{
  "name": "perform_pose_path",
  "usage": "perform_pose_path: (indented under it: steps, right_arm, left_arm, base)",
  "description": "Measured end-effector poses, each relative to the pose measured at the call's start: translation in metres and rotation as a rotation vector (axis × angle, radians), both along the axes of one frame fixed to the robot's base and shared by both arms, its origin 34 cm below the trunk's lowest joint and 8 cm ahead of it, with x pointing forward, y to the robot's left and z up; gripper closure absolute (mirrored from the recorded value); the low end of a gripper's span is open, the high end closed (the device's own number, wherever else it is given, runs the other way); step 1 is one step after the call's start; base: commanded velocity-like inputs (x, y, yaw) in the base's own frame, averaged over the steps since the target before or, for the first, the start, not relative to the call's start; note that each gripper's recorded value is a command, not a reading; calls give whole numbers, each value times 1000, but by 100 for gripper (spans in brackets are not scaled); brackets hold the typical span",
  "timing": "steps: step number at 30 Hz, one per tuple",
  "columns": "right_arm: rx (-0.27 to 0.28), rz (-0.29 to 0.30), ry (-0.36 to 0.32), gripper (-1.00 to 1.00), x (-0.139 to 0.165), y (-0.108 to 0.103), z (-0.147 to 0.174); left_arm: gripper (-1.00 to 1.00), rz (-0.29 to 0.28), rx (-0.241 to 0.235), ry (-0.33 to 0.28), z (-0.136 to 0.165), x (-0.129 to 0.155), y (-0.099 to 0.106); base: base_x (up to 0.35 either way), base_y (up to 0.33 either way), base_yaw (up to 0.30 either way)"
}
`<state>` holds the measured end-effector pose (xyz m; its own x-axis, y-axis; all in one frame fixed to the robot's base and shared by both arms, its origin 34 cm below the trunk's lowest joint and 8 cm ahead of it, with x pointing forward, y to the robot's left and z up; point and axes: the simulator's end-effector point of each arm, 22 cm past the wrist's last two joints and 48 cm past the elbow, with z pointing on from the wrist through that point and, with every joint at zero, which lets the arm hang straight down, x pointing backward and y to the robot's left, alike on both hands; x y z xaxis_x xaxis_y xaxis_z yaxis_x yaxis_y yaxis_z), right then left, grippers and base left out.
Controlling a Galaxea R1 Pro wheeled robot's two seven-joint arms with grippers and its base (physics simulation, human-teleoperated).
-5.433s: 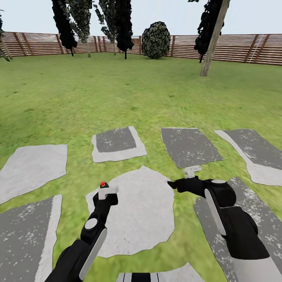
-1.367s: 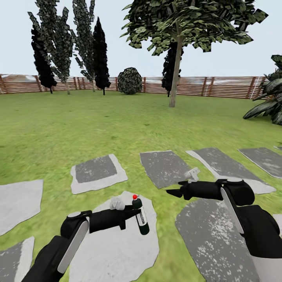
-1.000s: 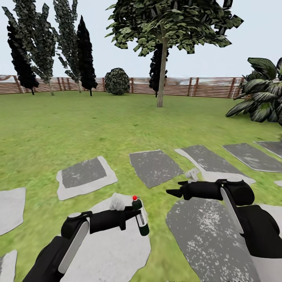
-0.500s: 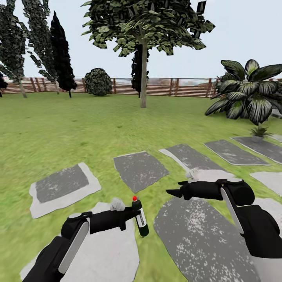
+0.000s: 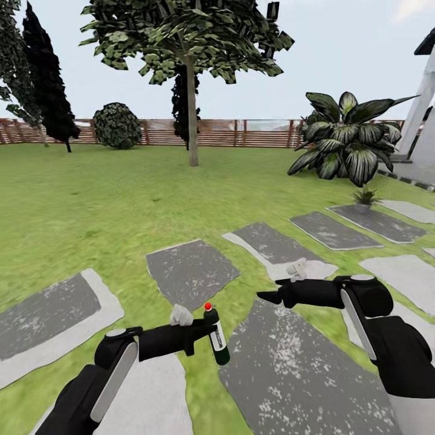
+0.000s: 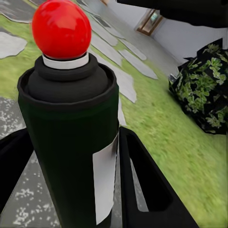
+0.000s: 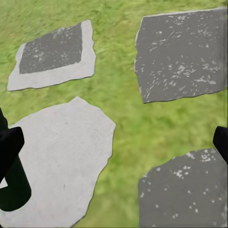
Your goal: Pick up the pesticide atomizer in the garden and spray insectifuge to fully cover both potted plants in the garden.
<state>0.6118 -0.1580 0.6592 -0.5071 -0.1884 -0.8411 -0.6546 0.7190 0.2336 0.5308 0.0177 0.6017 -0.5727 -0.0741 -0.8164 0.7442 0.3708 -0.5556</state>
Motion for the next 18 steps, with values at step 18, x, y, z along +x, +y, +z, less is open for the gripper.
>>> perform_pose_path:
  steps: [18]
  right_arm:
    - [14,-94,-21,-100,12,-38,10]
  left_arm:
    - [100,41,2,0,-9,8,-3]
  base:
    - [333,-52,-275]
